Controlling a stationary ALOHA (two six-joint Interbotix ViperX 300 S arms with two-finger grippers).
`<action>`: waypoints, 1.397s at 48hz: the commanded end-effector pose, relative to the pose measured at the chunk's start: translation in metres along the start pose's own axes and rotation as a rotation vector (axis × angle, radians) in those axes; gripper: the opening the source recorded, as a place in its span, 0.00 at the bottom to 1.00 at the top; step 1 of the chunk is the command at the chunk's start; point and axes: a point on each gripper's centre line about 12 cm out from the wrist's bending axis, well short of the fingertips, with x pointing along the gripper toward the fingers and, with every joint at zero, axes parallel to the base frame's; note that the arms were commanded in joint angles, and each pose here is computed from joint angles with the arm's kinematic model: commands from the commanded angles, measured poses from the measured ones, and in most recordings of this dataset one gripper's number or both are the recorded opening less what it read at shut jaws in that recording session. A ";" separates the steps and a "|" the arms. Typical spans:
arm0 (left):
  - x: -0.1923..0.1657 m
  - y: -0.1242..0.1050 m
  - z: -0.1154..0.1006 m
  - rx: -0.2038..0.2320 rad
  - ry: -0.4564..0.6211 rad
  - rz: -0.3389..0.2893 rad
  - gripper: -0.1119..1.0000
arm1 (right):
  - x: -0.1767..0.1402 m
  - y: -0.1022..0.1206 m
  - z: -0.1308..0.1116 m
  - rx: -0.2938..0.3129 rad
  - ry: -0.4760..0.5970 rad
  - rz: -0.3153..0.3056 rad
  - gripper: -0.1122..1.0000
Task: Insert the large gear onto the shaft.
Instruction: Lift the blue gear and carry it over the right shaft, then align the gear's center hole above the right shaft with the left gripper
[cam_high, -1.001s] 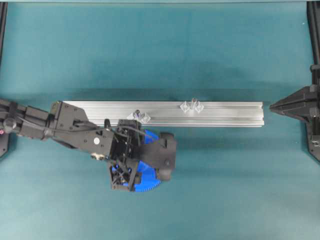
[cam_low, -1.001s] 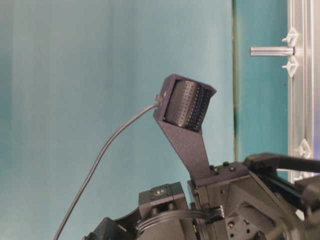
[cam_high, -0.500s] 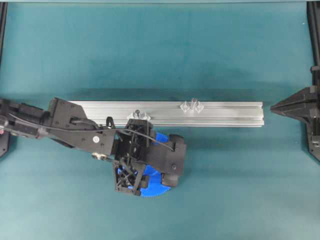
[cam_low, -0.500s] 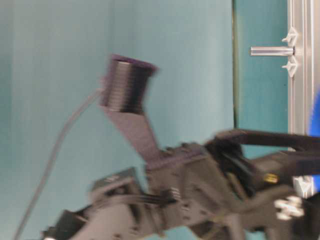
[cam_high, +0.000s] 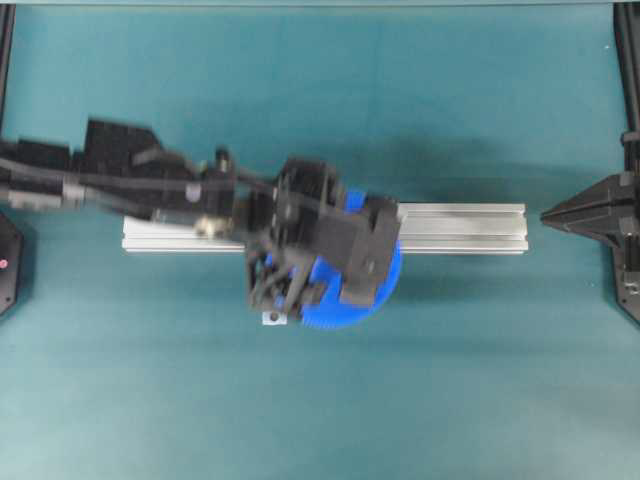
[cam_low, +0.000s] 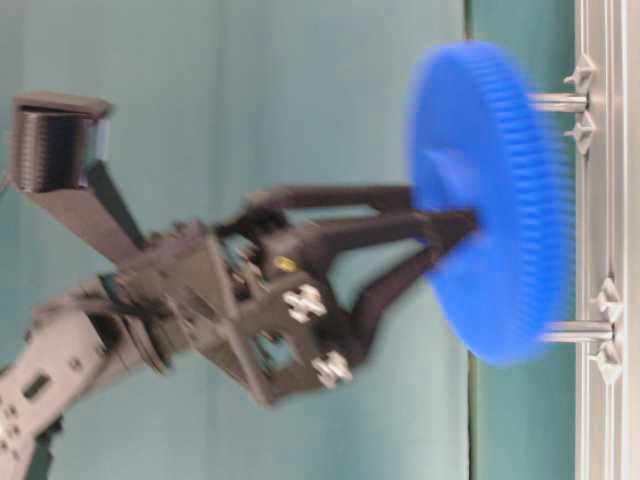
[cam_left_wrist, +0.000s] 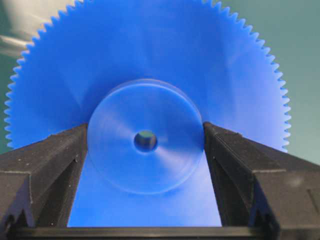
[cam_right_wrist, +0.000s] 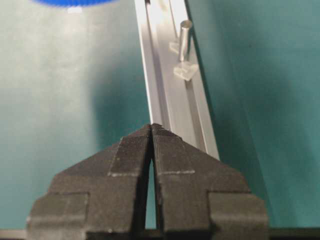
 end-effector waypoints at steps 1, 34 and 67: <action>-0.021 0.022 0.018 0.020 -0.072 0.050 0.81 | 0.000 0.000 0.005 0.011 -0.015 0.001 0.18; 0.040 0.068 0.030 0.031 -0.148 0.138 0.81 | -0.003 0.000 0.005 0.010 -0.029 0.002 0.18; 0.068 0.058 -0.002 0.018 0.024 0.057 0.81 | -0.002 0.000 0.004 0.010 -0.031 0.002 0.18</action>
